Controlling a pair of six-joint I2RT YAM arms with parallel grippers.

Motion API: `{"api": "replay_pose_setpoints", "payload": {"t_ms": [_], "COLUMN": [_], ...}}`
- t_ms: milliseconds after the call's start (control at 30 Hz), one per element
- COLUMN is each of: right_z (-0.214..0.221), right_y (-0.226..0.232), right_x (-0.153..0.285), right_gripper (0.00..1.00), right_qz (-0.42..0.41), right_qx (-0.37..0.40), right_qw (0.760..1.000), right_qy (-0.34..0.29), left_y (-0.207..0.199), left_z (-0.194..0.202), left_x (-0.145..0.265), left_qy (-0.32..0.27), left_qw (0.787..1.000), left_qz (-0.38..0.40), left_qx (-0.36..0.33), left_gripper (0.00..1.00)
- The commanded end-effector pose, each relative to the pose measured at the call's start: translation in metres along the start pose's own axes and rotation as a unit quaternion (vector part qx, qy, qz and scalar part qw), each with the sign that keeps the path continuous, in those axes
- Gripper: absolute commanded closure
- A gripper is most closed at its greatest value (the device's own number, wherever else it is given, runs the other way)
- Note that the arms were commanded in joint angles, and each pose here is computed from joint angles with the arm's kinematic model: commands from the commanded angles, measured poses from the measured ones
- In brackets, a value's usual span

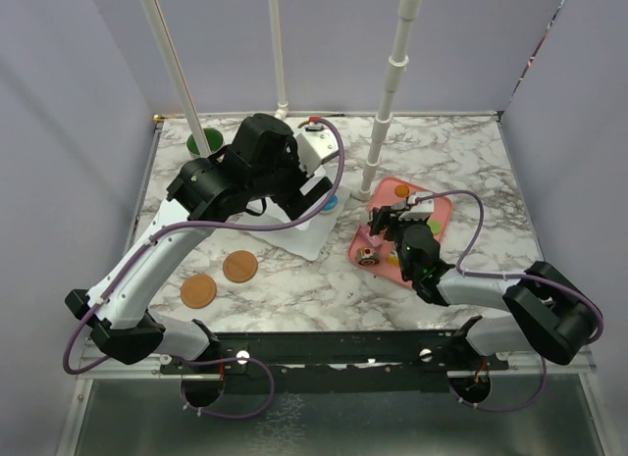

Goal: Serve the afternoon tea
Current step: Pick up the desert from the tray.

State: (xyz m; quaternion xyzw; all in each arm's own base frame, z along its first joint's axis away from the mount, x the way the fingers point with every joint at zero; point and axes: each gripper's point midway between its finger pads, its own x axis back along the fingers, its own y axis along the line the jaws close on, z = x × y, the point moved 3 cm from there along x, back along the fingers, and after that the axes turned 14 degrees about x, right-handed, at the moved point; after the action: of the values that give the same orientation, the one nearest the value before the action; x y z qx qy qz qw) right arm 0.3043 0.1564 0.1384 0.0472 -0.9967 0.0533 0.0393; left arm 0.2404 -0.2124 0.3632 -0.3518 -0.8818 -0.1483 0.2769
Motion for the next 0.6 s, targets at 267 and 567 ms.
{"api": "replay_pose_setpoints", "payload": {"t_ms": [267, 567], "right_z": [0.001, 0.0], "right_y": [-0.006, 0.001], "right_x": [-0.018, -0.024], "right_gripper": [0.26, 0.42], "right_qz": [0.023, 0.002], "right_qx": [-0.031, -0.033], "right_qw": [0.999, 0.999], "right_qy": [-0.01, -0.014], "left_y": [-0.009, -0.007], "left_z": [-0.013, -0.013], "left_x": [0.017, 0.019], "left_qy": [-0.03, -0.033], "left_qw": [0.999, 0.999], "left_qz": [0.032, 0.026], "left_qx": [0.004, 0.001], "left_gripper": [0.09, 0.09]}}
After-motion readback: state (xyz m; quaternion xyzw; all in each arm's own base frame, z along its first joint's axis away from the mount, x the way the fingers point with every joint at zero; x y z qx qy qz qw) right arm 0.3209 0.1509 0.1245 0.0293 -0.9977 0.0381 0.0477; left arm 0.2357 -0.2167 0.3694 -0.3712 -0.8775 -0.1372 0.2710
